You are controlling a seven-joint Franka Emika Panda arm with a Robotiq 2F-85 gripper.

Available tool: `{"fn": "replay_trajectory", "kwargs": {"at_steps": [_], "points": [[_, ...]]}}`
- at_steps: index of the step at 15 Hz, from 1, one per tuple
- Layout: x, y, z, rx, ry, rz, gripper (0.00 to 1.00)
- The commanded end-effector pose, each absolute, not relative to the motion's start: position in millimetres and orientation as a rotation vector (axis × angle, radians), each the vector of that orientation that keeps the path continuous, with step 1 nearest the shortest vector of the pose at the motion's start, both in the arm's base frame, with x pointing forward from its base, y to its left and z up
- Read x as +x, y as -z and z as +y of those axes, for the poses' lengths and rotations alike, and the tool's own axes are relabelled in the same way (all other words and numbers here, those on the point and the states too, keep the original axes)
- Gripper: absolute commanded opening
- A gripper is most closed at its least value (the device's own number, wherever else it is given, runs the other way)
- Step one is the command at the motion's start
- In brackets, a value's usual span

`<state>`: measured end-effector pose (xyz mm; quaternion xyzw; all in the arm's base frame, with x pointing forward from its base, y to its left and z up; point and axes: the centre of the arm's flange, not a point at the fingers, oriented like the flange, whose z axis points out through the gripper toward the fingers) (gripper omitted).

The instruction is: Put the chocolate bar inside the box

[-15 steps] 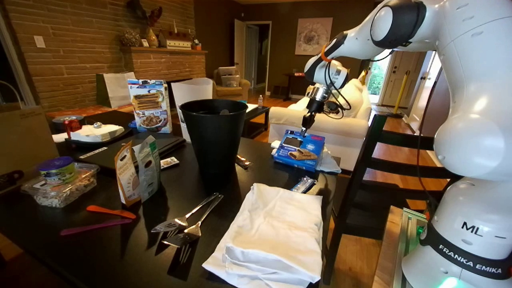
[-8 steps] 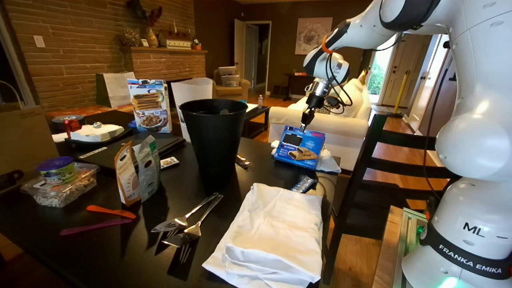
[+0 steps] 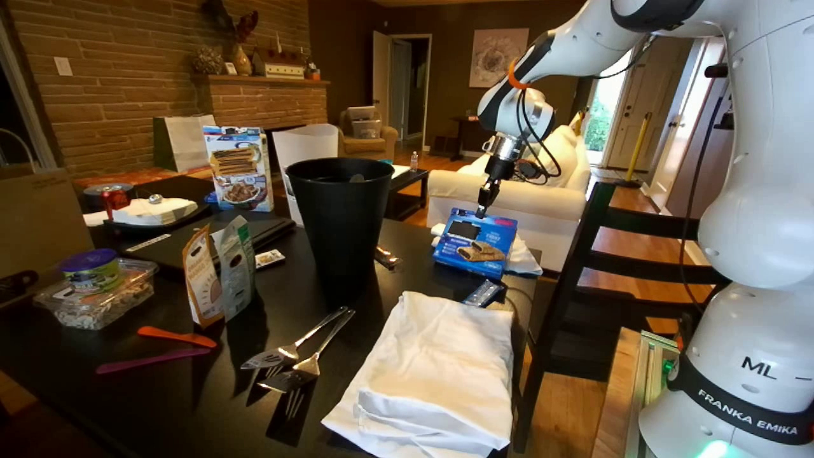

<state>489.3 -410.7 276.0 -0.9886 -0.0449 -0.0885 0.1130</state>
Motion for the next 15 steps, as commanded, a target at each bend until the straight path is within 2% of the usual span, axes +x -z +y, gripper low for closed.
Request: {"fn": "replay_trajectory", "kwargs": {"at_steps": [1,15], "points": [[474.2,-288.7,-392.6,-2.974,0.282,-0.154,0.0],[476.7,-319.0,-343.6,-3.077,0.272,-0.161,0.0]]}}
